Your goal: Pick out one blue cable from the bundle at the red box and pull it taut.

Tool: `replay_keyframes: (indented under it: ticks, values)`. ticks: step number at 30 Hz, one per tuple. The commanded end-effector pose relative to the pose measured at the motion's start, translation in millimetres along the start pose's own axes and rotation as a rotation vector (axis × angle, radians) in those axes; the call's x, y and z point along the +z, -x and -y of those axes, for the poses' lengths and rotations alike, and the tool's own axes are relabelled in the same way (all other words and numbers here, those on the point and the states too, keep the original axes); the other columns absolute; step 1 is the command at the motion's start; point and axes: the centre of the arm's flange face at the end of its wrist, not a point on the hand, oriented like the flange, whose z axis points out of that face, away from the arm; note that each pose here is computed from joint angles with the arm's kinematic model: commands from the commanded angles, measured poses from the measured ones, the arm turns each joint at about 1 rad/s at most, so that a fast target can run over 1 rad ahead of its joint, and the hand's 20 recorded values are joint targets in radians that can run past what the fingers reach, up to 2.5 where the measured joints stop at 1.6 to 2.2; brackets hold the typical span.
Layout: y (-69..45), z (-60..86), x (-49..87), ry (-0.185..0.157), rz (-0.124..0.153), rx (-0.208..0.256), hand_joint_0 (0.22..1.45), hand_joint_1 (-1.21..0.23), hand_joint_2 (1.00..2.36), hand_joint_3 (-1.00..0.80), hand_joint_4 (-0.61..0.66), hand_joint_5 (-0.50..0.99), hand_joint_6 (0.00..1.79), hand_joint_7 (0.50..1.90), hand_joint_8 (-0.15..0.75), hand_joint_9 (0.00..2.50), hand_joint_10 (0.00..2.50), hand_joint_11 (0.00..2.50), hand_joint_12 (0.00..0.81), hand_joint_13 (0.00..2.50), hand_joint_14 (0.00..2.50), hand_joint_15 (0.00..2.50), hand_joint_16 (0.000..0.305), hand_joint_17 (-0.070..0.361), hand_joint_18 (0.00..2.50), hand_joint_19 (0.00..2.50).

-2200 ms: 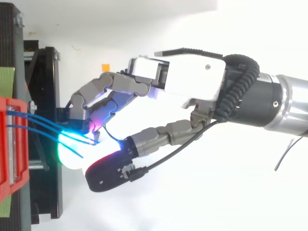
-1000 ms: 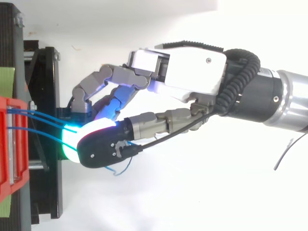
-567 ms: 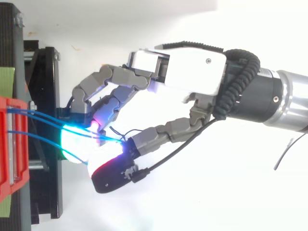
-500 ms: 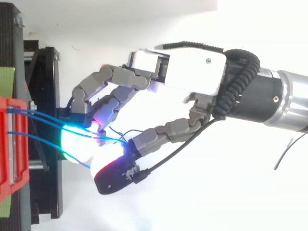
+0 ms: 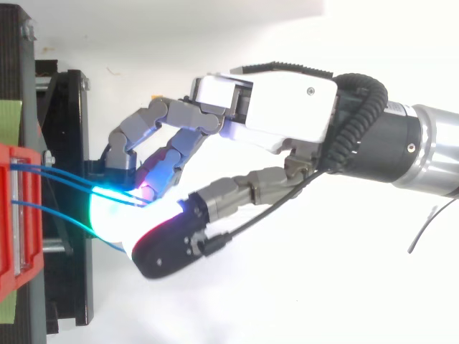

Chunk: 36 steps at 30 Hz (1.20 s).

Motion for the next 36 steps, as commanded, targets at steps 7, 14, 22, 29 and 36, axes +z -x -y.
replay_keyframes:
  ticks: [7,14,22,29,36]
  values:
    - [0.4,-0.2,0.4,0.0,0.004,0.0,0.62,-0.43,1.01,-0.45,0.13,-0.11,0.79,0.9,0.292,1.17,0.03,0.74,0.368,0.92,0.02,0.47,0.054,0.122,0.9,0.68]
    - [1.5,1.2,-0.4,-0.006,0.004,0.0,0.59,-0.56,1.02,-0.23,0.14,-0.14,0.85,0.92,0.311,1.13,0.03,0.78,0.381,0.91,0.02,0.48,0.056,0.126,0.9,0.68]
    - [3.0,3.0,-1.8,-0.021,0.006,-0.007,0.59,-0.7,1.02,-0.24,0.17,-0.16,0.89,0.84,0.312,1.09,0.03,0.82,0.385,0.9,0.02,0.49,0.057,0.127,0.89,0.67]
    - [4.1,3.5,-2.1,-0.026,0.015,-0.014,0.56,-0.65,1.01,-0.43,0.18,-0.16,0.9,0.8,0.309,1.09,0.03,0.82,0.383,0.9,0.02,0.49,0.057,0.129,0.9,0.67]
    - [6.1,4.6,-3.0,-0.038,0.033,-0.03,0.6,-0.39,1.0,-0.5,0.16,-0.15,0.83,0.81,0.3,1.12,0.03,0.78,0.379,0.92,0.02,0.49,0.056,0.126,0.89,0.7]
